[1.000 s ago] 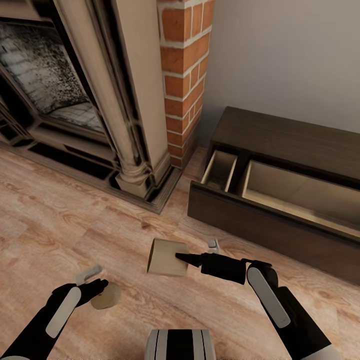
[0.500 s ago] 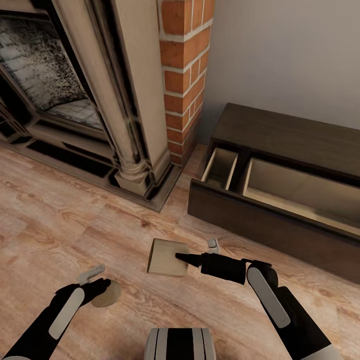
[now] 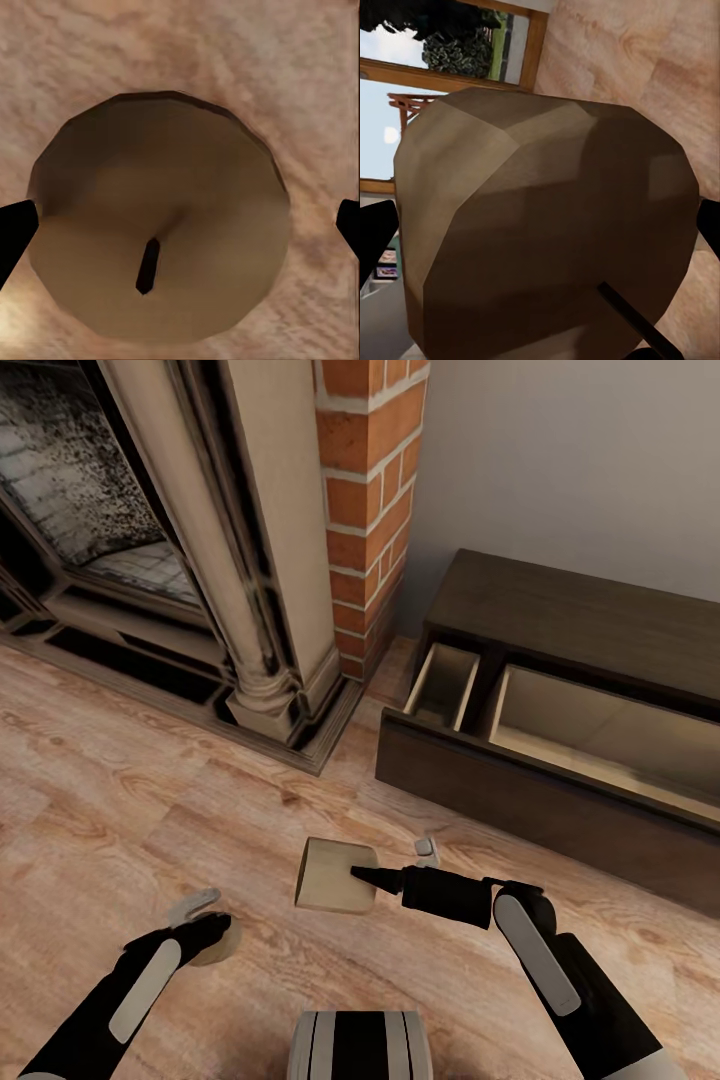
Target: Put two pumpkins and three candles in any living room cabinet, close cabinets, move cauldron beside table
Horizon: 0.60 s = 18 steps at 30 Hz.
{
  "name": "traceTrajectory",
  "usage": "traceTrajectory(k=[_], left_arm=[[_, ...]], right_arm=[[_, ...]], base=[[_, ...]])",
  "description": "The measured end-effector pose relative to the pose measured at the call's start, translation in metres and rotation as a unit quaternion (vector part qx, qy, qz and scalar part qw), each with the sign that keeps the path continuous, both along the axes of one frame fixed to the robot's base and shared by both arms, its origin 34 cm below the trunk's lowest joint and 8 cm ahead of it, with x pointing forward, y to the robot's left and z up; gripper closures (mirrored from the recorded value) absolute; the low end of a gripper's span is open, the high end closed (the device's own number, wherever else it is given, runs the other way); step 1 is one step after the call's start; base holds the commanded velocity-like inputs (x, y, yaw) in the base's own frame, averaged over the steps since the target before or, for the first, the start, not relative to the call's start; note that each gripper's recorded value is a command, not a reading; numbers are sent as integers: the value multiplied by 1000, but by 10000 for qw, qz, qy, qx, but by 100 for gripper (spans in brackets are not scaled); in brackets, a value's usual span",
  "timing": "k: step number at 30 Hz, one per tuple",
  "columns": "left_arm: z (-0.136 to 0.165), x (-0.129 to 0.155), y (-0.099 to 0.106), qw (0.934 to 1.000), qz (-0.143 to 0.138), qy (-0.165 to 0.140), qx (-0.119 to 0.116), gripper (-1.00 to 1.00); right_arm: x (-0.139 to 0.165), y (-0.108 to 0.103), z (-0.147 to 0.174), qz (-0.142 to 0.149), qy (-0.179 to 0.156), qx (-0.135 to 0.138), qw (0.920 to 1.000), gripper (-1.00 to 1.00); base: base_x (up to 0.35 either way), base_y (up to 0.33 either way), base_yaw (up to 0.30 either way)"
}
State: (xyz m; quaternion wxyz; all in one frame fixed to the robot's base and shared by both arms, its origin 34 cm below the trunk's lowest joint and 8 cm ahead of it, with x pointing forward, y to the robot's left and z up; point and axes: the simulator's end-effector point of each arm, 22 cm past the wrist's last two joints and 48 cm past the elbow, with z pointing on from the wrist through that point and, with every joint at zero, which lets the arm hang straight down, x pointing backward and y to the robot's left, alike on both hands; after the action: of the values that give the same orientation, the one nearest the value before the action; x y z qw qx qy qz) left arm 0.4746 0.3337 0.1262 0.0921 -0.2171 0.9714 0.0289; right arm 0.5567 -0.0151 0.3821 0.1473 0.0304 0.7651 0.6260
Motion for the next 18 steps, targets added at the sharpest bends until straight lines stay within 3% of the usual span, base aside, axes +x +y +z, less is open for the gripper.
traceTrajectory(k=[6, 18], left_arm=[[-1, 2, -5, 9998, -150, -108, 87, -100], [-1, 3, -4, 9998, -147, -121, 108, -100]], right_arm=[[0, 0, 0, 6, -2, -9, 10000, 100], [-1, 0, -3, 6, 20, -34, 10000, 100]], base=[[0, 0, 0], [0, 0, 0]])
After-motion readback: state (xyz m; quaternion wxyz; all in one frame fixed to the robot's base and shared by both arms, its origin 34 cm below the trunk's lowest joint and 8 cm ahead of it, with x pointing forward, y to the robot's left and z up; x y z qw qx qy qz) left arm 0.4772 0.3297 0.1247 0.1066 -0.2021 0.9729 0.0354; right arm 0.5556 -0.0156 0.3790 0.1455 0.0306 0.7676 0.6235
